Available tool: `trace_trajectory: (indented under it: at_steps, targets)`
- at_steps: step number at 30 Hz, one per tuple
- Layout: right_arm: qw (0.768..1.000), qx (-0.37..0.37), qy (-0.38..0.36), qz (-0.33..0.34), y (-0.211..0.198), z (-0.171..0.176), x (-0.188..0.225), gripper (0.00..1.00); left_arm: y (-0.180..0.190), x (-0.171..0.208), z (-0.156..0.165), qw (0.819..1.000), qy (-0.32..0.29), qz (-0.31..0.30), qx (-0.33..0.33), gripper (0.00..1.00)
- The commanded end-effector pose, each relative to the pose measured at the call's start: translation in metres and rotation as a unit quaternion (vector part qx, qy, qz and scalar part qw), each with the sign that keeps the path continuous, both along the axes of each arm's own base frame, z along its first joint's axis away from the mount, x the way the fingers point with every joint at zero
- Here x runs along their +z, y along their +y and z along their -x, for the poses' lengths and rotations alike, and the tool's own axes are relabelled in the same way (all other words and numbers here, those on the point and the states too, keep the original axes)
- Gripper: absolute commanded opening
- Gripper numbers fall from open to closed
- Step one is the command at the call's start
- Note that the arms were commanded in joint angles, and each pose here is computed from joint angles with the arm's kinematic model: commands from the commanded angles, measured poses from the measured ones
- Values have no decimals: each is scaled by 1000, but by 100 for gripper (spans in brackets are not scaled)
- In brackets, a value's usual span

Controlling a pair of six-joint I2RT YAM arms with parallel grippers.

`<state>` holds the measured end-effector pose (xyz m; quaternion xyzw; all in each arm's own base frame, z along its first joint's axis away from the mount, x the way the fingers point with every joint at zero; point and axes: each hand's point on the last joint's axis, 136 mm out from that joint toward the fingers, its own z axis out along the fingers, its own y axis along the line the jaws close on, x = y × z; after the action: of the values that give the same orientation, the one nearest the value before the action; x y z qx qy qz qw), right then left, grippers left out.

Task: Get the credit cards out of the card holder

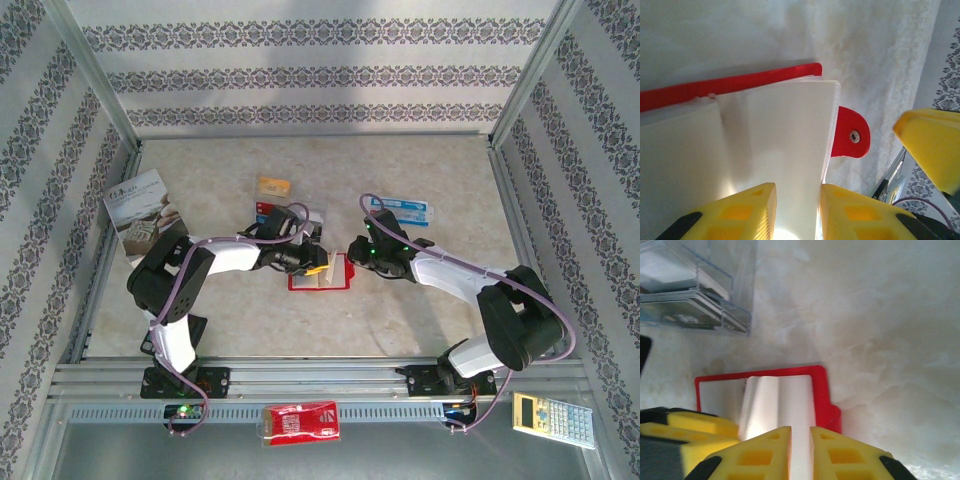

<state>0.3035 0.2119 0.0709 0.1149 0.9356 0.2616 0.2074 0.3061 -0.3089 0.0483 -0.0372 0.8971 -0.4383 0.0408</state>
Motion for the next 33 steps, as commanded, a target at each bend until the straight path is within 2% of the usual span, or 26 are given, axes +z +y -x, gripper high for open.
trace_trajectory:
  at_steps: [1,8,23,27,33]
  targets:
    - [999,17,-4,-36,18,-5,8,18,-8,3,-2,1000,-8,8,-5,29]
    - [998,31,-2,-52,32,-9,12,20,-13,3,-2,1000,-6,20,-10,38]
    - [997,17,12,-73,41,-22,6,21,-13,2,1,1000,-10,27,-13,50]
    - [997,20,18,-76,44,-24,4,20,-11,2,2,1000,-10,25,-11,48]
    - [996,23,44,-76,47,-17,-11,17,-8,3,3,1000,-12,20,-8,37]
